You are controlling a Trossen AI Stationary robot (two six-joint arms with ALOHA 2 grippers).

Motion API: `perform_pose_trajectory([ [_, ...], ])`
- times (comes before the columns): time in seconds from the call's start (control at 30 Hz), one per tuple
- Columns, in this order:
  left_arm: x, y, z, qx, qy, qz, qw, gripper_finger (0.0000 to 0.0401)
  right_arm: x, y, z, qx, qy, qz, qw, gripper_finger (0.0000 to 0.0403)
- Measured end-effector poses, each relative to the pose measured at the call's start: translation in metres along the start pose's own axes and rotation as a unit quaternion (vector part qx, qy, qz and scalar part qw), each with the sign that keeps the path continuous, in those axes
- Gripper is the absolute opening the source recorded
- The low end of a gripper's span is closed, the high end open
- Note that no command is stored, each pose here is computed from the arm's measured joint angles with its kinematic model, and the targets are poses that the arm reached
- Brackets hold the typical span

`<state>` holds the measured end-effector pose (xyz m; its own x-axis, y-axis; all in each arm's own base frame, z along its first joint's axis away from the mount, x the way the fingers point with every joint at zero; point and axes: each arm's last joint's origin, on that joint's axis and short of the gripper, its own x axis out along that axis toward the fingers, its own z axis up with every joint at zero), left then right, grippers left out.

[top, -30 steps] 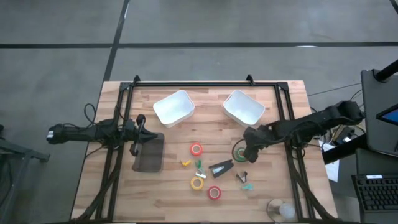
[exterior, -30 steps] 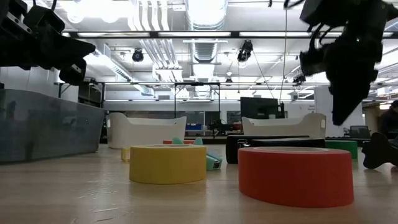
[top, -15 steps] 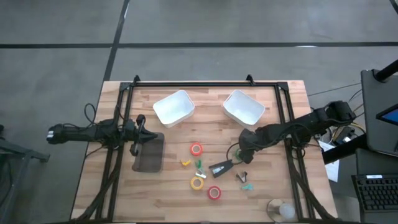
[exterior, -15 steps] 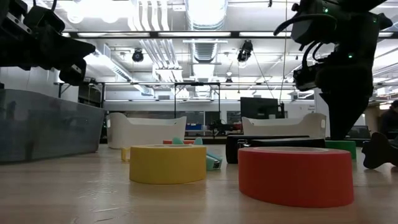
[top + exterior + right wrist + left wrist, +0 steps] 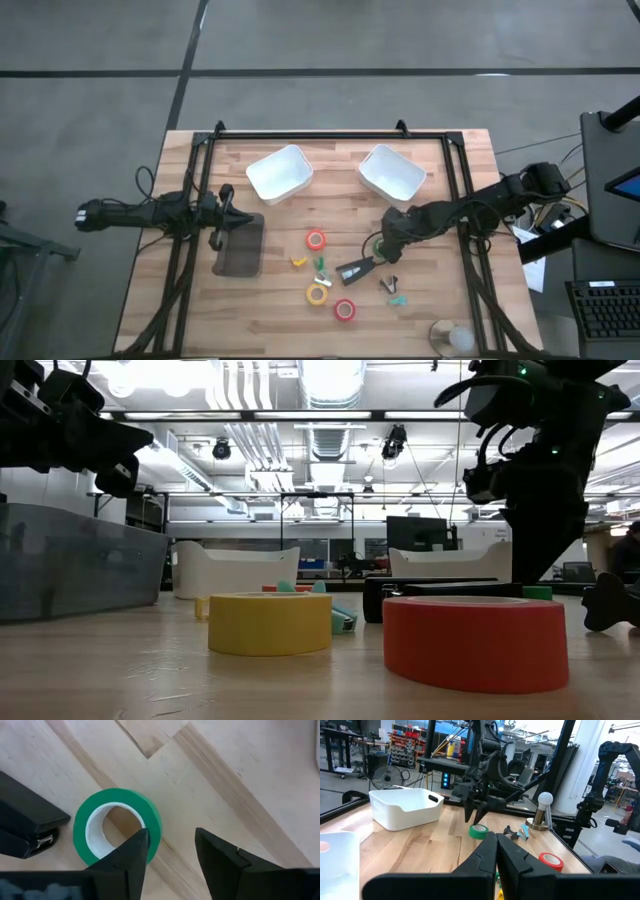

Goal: Pick and place Stapler, Stapler remover, tape
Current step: Put the green tape into the right white bin

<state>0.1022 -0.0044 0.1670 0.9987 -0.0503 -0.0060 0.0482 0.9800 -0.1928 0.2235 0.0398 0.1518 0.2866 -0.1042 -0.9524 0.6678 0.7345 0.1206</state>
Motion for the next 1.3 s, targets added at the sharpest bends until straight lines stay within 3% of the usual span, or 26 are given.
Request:
perform_pose_trajectory([
  [0.4, 0.0, 0.0, 0.0, 0.0, 0.0, 0.0, 1.0, 0.0012, 0.0, 0.003, 0.0, 0.001, -0.016, 0.005, 1.0, 0.0237],
  [0.67, 0.0, 0.0, 0.0, 0.0, 0.0, 0.0, 1.0, 0.0012, -0.002, 0.014, -0.001, -0.011, -0.036, 0.046, 0.998, 0.0255],
  [1.0, 0.0, 0.0, 0.0, 0.0, 0.0, 0.0, 1.0, 0.0012, 0.015, 0.015, -0.006, -0.022, -0.016, 0.012, 1.0, 0.0238],
  [1.3, 0.0, 0.0, 0.0, 0.0, 0.0, 0.0, 1.0, 0.0012, 0.018, 0.02, -0.003, -0.039, -0.015, 0.01, 0.999, 0.0176],
])
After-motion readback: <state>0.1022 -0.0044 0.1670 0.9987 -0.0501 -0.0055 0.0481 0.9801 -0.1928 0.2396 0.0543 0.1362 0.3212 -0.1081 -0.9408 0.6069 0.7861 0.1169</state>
